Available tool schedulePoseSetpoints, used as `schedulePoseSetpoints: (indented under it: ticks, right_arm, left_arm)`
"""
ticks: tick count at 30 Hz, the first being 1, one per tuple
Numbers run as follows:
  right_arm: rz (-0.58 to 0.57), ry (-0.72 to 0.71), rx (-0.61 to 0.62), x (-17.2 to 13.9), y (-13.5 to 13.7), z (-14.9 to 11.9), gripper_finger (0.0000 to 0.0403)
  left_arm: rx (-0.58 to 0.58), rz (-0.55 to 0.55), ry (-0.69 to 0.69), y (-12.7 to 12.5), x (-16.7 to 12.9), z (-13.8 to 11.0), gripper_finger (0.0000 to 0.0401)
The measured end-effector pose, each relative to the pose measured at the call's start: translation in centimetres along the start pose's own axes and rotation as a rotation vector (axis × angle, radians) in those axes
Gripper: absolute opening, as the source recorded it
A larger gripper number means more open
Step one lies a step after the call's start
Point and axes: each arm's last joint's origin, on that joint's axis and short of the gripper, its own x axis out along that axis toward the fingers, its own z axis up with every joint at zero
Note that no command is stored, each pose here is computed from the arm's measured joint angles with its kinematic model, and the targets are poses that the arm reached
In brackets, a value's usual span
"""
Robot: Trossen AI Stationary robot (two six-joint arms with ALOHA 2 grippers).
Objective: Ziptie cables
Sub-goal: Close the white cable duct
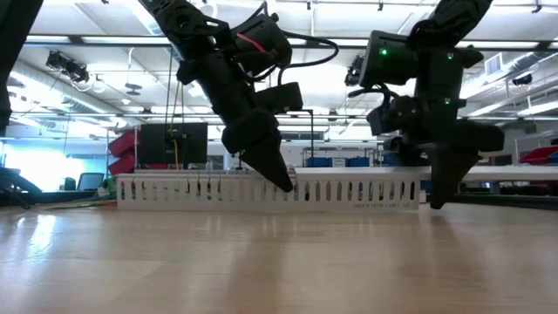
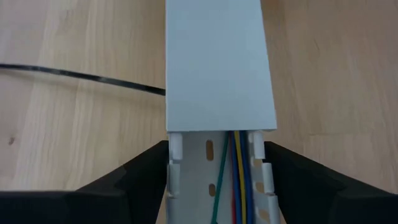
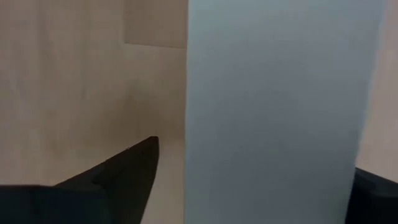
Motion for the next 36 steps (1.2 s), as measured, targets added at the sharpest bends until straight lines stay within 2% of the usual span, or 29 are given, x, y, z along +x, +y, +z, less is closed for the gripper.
schedulePoseSetpoints:
  ticks: [8,12,24,30,36]
  right_arm:
    - [-0.040,-0.004,-0.033,0.0,-0.1,0.1,0.0367]
    - [-0.038,0.067,-0.019,-0.1,-0.4,-0.5,0.0372]
    - [0.009,0.312,0.058,-0.5,-0.5,-3.0,0.0368]
    - [0.026,0.320,0.071,-0.5,-0.2,-3.1,0.0365]
    - [0.024,0.309,0.071,-0.5,-0.2,-3.0,0.0342]
  left_arm:
    - [-0.010,-0.008,0.001,0.0,0.0,0.0,0.0248]
    - [-0.014,-0.038,0.013,-0.2,0.0,-0.1,0.0248]
    - [-0.042,-0.062,0.092,-0.3,-0.1,-0.8,0.0248]
    - [-0.041,-0.058,0.093,-0.3,-0.1,-0.9,0.0248]
    - [-0.042,-0.058,0.094,-0.3,-0.1,-0.9,0.0248]
